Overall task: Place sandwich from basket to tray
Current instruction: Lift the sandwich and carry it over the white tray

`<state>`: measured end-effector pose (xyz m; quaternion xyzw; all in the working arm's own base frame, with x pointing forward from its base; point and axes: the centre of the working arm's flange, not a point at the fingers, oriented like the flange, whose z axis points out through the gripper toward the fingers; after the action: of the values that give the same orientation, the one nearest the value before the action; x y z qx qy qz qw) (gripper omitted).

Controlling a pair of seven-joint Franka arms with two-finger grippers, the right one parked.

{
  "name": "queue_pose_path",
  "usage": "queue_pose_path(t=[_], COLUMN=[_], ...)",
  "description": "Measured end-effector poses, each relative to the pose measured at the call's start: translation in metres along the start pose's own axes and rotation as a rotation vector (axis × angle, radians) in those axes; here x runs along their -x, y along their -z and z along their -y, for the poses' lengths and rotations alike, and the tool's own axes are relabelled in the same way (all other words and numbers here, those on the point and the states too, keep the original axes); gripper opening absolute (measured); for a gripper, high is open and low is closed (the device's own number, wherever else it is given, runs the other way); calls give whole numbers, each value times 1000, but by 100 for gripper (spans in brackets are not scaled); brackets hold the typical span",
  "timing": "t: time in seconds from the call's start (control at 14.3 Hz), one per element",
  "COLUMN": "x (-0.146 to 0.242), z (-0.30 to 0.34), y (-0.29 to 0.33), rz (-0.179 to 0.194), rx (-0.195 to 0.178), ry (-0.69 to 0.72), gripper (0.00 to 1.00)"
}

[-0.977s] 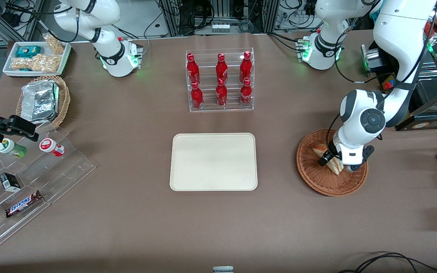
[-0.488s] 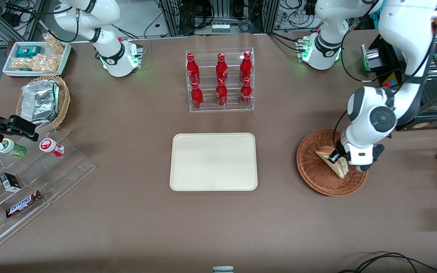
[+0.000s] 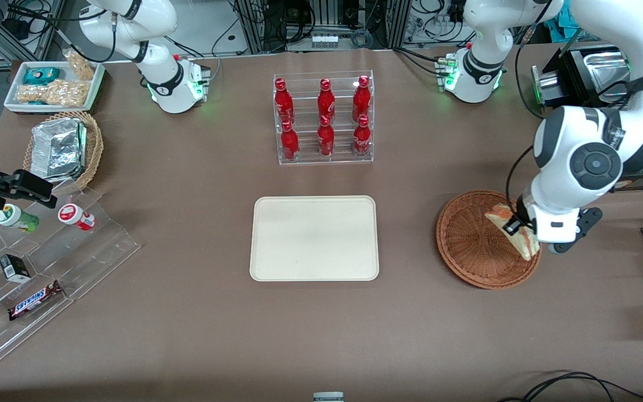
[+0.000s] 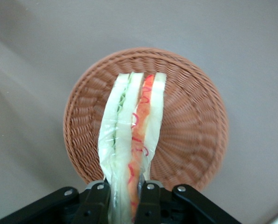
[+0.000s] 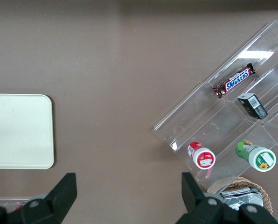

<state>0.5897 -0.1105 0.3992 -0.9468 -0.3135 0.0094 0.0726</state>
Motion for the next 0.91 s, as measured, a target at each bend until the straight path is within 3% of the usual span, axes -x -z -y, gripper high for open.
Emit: queue_pose_path(t=[0.42, 0.7, 0.91], x=[138, 225, 272], z=[-156, -247, -287], y=[1, -25, -48], rz=[-1, 25, 44], rx=[51, 90, 105], ry=[-365, -504, -570], gripper=[15, 15, 22])
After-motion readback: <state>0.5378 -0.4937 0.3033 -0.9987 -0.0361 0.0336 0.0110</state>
